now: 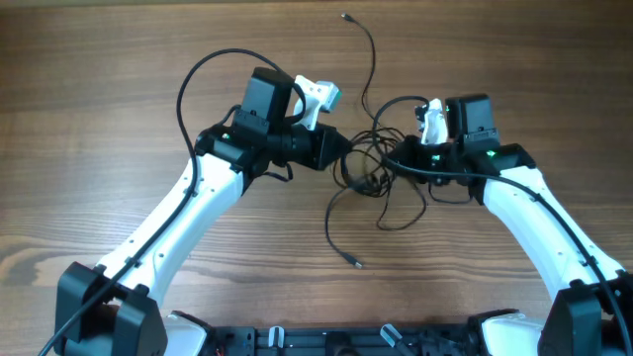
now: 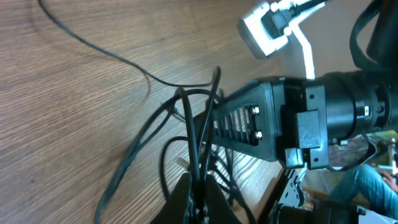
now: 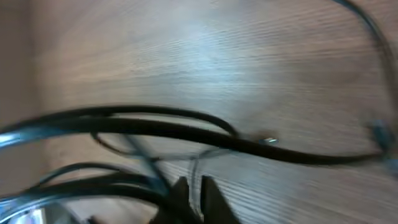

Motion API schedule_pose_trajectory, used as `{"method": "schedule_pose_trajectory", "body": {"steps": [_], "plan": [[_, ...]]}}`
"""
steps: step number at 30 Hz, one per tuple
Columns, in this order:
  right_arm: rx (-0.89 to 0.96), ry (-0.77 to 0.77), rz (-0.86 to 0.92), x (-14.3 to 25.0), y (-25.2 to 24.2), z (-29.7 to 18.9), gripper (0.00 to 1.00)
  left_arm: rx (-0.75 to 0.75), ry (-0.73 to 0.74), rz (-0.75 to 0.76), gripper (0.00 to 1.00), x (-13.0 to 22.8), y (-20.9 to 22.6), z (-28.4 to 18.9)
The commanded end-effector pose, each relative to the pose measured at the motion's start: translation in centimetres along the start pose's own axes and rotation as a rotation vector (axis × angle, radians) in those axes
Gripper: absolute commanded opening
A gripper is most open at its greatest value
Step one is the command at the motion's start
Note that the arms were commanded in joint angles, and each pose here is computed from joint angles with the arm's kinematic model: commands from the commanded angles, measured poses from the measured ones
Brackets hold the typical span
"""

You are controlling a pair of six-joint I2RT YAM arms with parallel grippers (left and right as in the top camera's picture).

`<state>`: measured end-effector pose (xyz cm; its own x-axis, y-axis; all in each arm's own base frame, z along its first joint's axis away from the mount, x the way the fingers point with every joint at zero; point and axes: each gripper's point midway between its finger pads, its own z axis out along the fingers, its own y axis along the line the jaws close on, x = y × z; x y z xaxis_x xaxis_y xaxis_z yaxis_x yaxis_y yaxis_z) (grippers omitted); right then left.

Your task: Untangle cables

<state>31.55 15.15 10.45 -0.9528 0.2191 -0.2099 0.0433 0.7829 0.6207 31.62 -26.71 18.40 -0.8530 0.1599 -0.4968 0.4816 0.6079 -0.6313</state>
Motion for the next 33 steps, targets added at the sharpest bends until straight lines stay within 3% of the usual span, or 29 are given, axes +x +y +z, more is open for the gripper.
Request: {"method": "schedule_pose_trajectory", "body": {"steps": [1,3,6,9,11,12,16,19,22,26,33], "plan": [[0.359,-0.081,0.14,-0.3,-6.6,-1.0,0.04,-0.044,-0.043,-0.09,0.04,-1.1,2.7,-3.2],[0.459,-0.098,0.176,-0.2,-8.7,-1.9,0.04,-0.096,-0.061,-0.181,0.04,-1.1,5.7,-5.2],[0.456,-0.107,0.189,-0.5,-9.0,-2.2,0.04,-0.083,-0.088,-0.199,0.04,-1.5,6.9,-6.6],[0.32,-0.071,0.114,-0.7,-6.6,-1.2,0.04,-0.09,-0.099,-0.208,0.06,-1.7,7.4,-7.0],[0.051,-0.025,-0.057,-0.9,-1.7,-0.3,0.04,-0.022,-0.064,-0.191,0.51,-1.2,5.4,-6.1],[0.0,-0.029,-0.058,-1.1,-0.7,-0.2,0.04,0.013,-0.04,-0.172,0.56,-0.8,4.1,-5.4],[-0.23,-0.091,-0.027,-3.4,3.9,-0.9,0.04,0.066,0.047,-0.082,0.54,1.0,0.4,-2.8],[-0.283,-0.112,0.002,-4.2,5.0,-1.3,0.04,0.085,0.096,0.025,0.53,2.3,-1.6,-1.4],[-0.356,-0.083,-0.025,-3.8,6.4,-1.7,0.04,-0.086,0.114,0.081,0.54,3.3,-0.4,0.0],[-0.444,-0.038,-0.055,-3.0,7.8,-2.3,0.04,-0.202,0.129,0.19,0.52,3.9,0.0,1.0],[-0.531,0.008,-0.086,-2.2,9.2,-3.0,0.04,-0.277,0.108,0.211,0.52,3.5,0.9,1.0]]}}
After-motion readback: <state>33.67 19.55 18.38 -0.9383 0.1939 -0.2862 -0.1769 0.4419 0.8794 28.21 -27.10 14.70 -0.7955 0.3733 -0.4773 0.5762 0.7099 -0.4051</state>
